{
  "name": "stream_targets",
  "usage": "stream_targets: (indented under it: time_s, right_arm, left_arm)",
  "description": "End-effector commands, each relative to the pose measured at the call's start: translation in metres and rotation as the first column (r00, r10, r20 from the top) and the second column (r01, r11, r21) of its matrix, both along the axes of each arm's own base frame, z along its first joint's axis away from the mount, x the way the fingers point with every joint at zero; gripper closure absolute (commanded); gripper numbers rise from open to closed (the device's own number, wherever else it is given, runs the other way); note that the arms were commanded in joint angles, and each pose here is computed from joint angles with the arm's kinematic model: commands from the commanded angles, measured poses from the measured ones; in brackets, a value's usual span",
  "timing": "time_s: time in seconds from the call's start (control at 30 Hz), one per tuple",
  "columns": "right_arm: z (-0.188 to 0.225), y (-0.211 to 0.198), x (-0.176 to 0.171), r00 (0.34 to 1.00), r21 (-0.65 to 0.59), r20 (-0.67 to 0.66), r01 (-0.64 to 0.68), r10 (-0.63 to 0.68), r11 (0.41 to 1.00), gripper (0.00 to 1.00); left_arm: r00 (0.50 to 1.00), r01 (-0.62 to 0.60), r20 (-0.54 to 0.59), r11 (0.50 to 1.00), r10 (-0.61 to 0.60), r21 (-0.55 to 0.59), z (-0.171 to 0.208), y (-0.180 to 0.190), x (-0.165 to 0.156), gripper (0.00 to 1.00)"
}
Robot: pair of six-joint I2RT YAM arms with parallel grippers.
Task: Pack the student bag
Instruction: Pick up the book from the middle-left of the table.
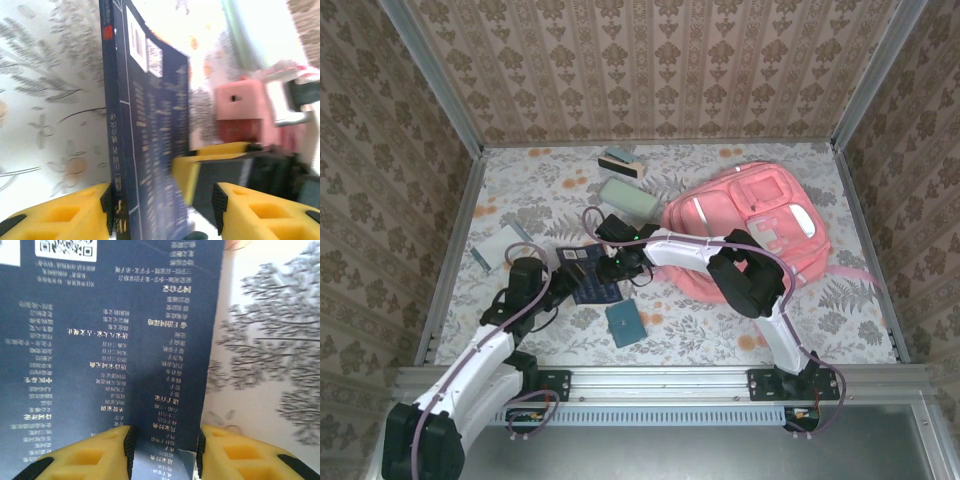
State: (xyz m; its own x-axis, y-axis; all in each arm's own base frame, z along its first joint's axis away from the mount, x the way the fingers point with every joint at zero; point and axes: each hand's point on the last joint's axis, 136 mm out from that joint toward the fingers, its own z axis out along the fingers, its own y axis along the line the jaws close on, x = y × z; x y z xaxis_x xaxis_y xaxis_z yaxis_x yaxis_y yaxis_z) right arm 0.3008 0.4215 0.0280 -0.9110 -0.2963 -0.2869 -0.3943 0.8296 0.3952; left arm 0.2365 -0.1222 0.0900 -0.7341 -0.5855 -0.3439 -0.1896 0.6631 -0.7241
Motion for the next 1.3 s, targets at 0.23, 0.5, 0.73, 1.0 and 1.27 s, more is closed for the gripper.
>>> stream_targets:
  time_s: [0.23, 0.5, 0.73, 1.0, 1.27]
  right_arm:
    - [0.008, 0.030, -0.032, 0.994, 0.085, -0.058, -0.091, 0.096, 0.992, 0.61]
    - [0.048, 0.017, -0.018, 0.997, 0.084, 0.035, -0.071, 0.068, 0.994, 0.51]
    - [0.114, -0.052, 0.020, 0.967, 0.001, 0.254, 0.038, -0.037, 0.999, 0.41]
    - [0.111, -0.184, 0.047, 0.934, -0.234, 0.334, 0.213, -0.127, 0.949, 0.41]
    - [0.068, -0.230, 0.048, 0.951, -0.383, 0.289, 0.217, -0.106, 0.898, 0.43]
  left_arm:
    - [0.995, 0.072, -0.065, 0.996, -0.075, -0.055, -0.017, -0.016, 0.002, 0.62]
    - [0.998, 0.047, -0.035, 0.999, -0.047, -0.002, 0.000, -0.006, 0.002, 0.96]
    - [0.999, 0.041, 0.019, 0.999, -0.041, 0.002, 0.030, -0.004, 0.006, 1.00]
    - [0.993, 0.061, 0.101, 0.998, -0.059, -0.015, 0.073, -0.011, 0.023, 1.00]
    - [0.989, 0.091, 0.121, 0.995, -0.086, -0.034, 0.087, -0.020, 0.034, 1.00]
